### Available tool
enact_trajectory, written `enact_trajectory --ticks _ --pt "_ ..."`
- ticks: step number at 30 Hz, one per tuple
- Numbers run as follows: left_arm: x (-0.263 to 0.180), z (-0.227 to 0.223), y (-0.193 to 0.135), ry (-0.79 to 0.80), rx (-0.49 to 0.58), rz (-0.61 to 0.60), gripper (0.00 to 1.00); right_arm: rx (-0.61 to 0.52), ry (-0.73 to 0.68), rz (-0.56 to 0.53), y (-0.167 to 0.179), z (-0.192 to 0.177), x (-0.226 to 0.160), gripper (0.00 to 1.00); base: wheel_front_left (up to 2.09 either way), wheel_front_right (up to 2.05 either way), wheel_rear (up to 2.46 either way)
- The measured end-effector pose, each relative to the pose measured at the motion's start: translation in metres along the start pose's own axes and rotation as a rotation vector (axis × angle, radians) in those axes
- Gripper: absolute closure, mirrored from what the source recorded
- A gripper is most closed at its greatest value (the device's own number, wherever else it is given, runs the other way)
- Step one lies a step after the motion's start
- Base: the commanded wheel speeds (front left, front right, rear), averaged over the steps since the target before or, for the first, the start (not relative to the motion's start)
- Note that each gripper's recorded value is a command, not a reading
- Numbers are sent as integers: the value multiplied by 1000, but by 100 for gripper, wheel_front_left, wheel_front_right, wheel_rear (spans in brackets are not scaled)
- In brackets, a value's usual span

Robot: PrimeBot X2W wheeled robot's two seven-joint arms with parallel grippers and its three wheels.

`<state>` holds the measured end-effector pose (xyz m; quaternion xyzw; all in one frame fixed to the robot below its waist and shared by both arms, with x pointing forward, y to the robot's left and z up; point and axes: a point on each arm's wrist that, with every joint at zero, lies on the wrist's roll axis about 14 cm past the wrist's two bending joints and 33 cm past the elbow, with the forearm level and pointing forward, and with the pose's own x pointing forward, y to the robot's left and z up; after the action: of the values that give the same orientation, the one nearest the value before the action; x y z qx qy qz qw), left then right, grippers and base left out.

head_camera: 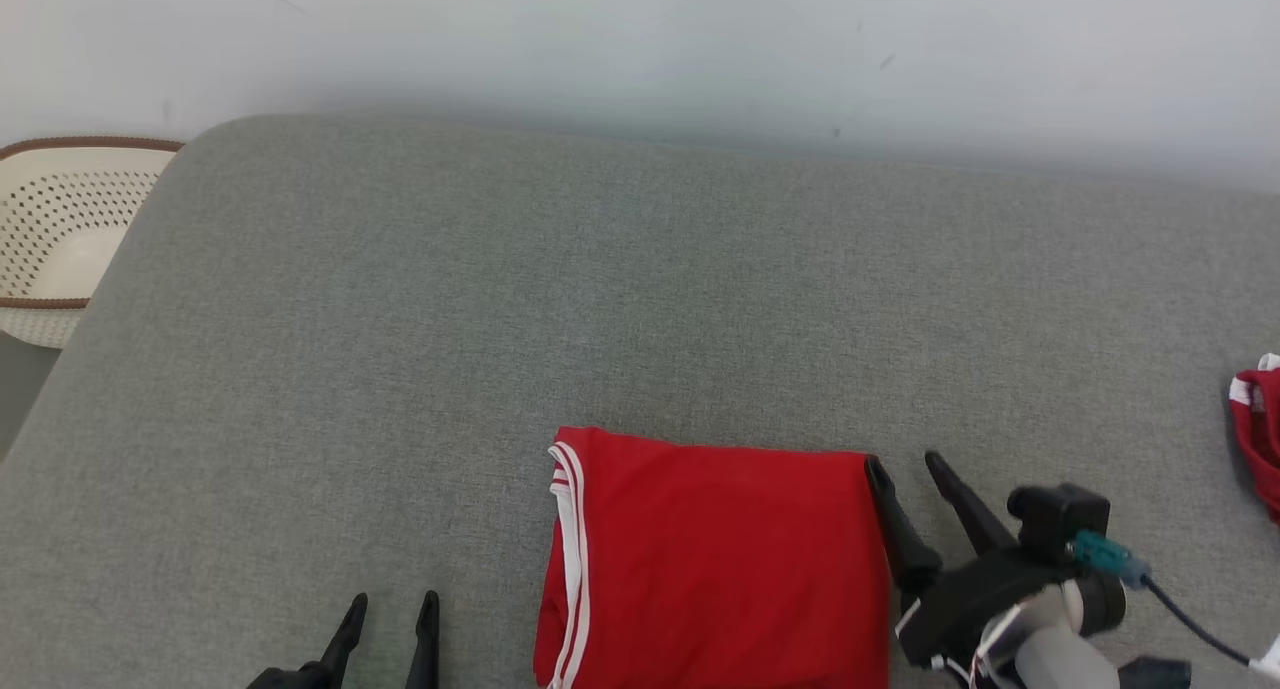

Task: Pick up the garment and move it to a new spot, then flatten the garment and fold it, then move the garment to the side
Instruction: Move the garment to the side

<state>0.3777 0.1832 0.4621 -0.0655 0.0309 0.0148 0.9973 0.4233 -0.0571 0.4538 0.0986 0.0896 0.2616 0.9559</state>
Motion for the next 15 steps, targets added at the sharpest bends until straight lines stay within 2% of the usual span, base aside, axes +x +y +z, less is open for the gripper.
enact_trajectory --ticks 4,15 --pt "2 -1 -3 1 4 -13 0 22 65 -18 -1 -26 -13 0 0 0 0" --pt "-2 1 3 -2 9 4 0 49 147 9 15 -55 -10 0 0 0 0"
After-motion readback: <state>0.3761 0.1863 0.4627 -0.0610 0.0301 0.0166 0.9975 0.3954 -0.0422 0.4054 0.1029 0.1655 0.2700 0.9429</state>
